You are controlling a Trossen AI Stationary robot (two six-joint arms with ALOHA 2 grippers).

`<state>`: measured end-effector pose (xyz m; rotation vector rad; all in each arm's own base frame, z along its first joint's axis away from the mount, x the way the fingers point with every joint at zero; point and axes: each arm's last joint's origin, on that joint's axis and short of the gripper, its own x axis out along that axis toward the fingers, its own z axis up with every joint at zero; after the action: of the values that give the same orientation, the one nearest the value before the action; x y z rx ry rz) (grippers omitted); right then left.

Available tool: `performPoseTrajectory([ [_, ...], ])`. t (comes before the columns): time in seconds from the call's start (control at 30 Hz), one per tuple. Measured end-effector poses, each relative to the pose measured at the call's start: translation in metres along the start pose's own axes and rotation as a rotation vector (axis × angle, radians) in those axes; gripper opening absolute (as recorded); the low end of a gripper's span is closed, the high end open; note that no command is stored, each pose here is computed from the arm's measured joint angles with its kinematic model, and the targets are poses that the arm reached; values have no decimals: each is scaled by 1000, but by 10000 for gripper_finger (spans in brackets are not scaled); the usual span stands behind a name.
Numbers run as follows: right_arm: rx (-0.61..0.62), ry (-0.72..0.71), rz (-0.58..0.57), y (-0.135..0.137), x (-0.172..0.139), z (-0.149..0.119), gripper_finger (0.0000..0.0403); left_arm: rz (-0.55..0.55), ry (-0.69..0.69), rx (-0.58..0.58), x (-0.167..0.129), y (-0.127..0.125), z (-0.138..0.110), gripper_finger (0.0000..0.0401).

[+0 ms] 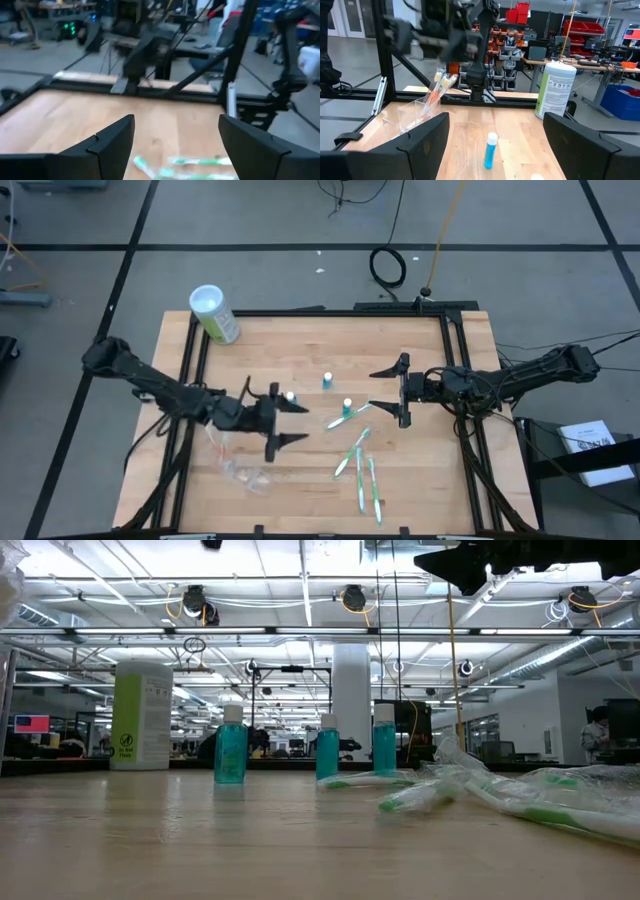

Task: Pick & Place toothbrushing station
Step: Put the blue mouthwash into the transparent organizer

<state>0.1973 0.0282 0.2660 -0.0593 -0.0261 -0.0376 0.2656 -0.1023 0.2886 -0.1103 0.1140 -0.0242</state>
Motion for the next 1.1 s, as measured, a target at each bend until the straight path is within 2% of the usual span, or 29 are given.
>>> performPoseTrajectory([
  [0.07,0,0,0,0,0,0,318,95,56,-4,-3,14,-17,294],
  [0.2,-1,4,0,0,0,0,318,386,146,-28,-16,39,-35,294],
  [0.33,-2,5,-2,0,0,0,318,517,258,-70,-20,57,-52,294],
  [0.47,-3,3,-9,-1,0,0,318,484,340,-150,-13,71,-60,294],
  [0.57,-4,2,-32,-1,0,0,318,479,390,-160,-6,81,-67,294],
  [0.7,-9,11,-58,-2,0,-1,318,480,477,-136,0,90,-80,294],
  [0.9,-10,11,-55,-2,0,-1,318,373,582,-109,10,94,-95,294],
  [1.1,-10,12,-55,-2,0,-1,318,370,625,-47,12,95,-102,294],
])
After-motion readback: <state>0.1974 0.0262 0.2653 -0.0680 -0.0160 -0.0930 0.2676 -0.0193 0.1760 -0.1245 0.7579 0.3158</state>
